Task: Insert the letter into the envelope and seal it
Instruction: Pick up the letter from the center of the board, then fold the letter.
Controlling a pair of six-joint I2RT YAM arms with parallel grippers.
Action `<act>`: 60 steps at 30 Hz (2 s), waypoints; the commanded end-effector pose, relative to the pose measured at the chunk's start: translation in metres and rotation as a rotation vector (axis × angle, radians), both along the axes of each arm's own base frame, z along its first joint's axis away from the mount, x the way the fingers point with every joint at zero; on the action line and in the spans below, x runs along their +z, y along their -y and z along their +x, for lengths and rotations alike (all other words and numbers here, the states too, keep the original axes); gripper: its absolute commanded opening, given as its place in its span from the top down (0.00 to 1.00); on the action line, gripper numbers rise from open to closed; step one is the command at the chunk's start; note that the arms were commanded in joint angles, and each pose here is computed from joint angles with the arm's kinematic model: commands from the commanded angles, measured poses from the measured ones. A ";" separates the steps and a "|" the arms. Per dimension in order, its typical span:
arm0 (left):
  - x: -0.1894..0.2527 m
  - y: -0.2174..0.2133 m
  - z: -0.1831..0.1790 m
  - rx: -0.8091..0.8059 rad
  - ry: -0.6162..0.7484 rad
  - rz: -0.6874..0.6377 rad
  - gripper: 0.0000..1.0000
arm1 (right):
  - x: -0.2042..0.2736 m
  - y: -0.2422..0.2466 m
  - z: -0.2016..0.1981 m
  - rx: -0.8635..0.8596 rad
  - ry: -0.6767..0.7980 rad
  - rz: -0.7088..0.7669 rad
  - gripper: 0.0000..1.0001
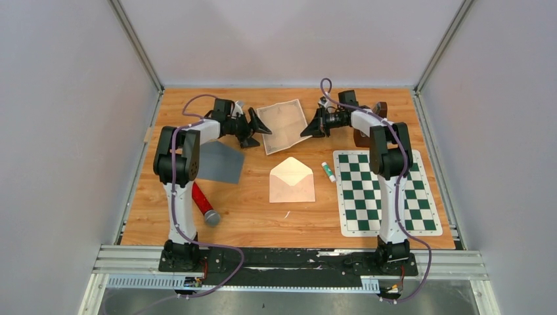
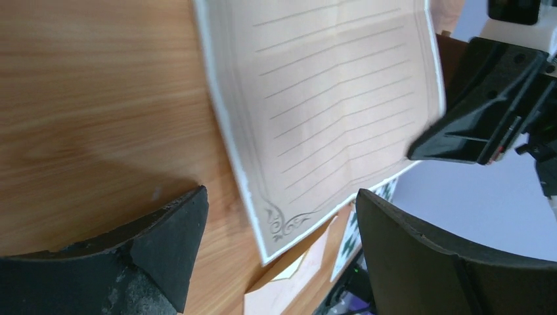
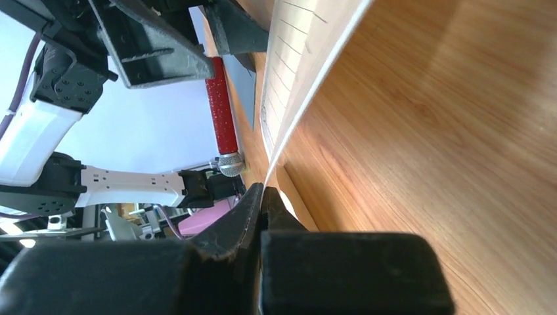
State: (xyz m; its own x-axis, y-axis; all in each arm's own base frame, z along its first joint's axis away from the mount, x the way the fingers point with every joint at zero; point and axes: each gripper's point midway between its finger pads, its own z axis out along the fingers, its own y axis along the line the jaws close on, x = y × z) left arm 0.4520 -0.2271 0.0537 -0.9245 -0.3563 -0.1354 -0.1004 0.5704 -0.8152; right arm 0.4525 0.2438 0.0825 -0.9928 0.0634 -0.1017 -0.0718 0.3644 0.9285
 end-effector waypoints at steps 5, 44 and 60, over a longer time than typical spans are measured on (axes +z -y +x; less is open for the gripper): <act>0.100 -0.059 0.053 -0.025 0.479 0.112 0.10 | 0.137 0.000 0.013 0.123 0.571 0.027 1.00; 0.297 0.010 -0.091 -0.931 1.782 1.004 0.08 | 0.202 -0.001 -0.074 0.622 1.304 -0.598 1.00; 0.277 0.010 -0.092 -0.814 1.549 0.877 0.34 | 0.219 -0.008 -0.066 0.497 1.289 -0.633 1.00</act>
